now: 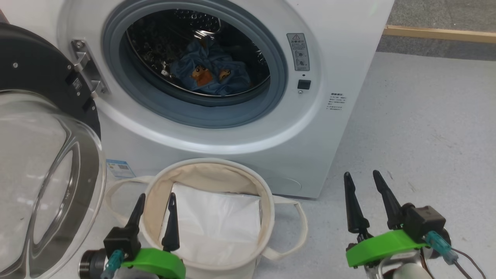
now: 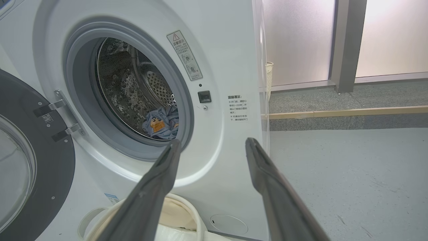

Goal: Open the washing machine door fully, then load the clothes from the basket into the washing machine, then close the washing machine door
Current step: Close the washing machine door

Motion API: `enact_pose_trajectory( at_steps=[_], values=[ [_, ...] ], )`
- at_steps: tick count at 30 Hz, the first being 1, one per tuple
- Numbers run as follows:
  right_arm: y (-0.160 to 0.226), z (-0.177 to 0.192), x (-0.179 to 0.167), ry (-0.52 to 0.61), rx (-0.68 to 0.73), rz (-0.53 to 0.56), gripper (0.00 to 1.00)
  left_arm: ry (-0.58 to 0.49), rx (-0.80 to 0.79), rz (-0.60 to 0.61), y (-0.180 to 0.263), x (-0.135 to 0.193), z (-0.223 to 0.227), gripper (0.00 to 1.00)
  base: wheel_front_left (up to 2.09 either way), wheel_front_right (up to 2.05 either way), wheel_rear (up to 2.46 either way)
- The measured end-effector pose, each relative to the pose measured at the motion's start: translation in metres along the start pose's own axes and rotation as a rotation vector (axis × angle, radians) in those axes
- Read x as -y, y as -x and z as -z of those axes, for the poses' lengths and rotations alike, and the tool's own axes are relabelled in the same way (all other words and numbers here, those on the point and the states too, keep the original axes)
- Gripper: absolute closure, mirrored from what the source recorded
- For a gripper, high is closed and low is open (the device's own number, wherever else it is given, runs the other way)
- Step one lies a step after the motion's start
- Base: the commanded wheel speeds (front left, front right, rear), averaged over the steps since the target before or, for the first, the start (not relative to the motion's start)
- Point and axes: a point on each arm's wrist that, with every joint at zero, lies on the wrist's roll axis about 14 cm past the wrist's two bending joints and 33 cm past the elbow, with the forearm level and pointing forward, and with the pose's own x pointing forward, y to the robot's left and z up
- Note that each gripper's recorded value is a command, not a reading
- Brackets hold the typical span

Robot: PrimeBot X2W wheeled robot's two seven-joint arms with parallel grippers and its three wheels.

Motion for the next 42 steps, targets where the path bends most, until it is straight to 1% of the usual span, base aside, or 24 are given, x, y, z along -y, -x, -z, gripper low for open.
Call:
enact_pose_trajectory(
  at_steps=[17,20,23,26,28,35,42],
  values=[
    [0.0,0.006,0.003,-0.003,-0.019,0.007,0.0,-0.004,-0.014,0.014,-0.001,0.006,0.005,0.0,0.0,0.0,0.0],
    [0.0,0.008,0.003,-0.004,-0.022,0.007,0.0,0.03,-0.035,-0.004,0.0,0.003,0.011,0.0,0.0,0.0,0.0],
    [0.0,0.009,0.003,-0.004,-0.026,0.007,0.0,0.031,-0.052,-0.01,0.002,0.002,0.016,0.0,0.0,0.0,0.0],
    [0.0,0.009,0.002,-0.004,-0.025,0.006,0.0,0.071,-0.068,-0.025,0.003,0.0,0.02,0.0,-0.02,0.01,0.01],
    [0.0,0.009,0.002,-0.004,-0.026,0.005,0.0,0.075,-0.08,-0.033,0.004,-0.001,0.024,0.0,-0.37,0.13,0.24],
    [0.0,0.01,0.001,-0.004,-0.031,0.003,0.0,0.071,-0.084,-0.03,0.005,0.0,0.025,0.0,-1.17,0.56,0.61],
    [-0.001,0.013,0.002,-0.005,-0.04,0.004,0.0,0.07,-0.086,-0.032,0.005,-0.001,0.026,0.0,-2.06,1.53,0.54]
  ],
)
